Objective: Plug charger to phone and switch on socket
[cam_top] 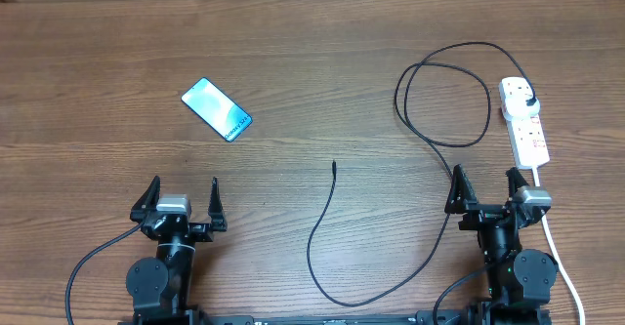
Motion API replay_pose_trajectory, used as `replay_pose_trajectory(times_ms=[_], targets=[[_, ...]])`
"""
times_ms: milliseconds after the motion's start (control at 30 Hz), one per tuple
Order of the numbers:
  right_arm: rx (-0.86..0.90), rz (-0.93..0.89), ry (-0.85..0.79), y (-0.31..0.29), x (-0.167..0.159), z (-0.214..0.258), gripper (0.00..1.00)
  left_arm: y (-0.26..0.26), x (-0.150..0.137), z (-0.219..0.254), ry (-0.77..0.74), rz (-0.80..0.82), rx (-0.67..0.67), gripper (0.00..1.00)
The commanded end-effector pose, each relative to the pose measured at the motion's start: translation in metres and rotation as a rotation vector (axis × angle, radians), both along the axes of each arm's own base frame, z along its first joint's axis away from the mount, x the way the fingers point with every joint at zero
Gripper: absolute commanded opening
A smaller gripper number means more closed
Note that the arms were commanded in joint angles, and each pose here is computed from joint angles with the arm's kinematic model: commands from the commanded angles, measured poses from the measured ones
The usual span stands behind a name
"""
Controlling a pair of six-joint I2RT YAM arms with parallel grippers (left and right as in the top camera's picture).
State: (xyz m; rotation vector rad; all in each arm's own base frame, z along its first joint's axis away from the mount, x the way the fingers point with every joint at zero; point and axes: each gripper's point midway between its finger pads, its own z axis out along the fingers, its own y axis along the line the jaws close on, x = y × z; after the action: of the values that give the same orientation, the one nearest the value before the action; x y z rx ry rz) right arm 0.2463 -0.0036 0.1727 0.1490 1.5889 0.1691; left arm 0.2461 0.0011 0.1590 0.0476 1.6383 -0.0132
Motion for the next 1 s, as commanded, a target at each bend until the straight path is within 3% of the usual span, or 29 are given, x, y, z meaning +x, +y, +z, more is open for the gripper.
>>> replay_pose_trajectory(times_ms=[0,967], targets=[[-0.004,0.001,-0.003,0.0007,0.0000,-0.0021,1.00,0.0042,-0.0003,-0.0004,-0.003,0.018,0.017,1.00],[-0.004,0.001,-0.003,0.0007,0.0000,-0.0020,1.00,0.0056,-0.0002,0.0008,-0.008,0.026,0.022,1.00]])
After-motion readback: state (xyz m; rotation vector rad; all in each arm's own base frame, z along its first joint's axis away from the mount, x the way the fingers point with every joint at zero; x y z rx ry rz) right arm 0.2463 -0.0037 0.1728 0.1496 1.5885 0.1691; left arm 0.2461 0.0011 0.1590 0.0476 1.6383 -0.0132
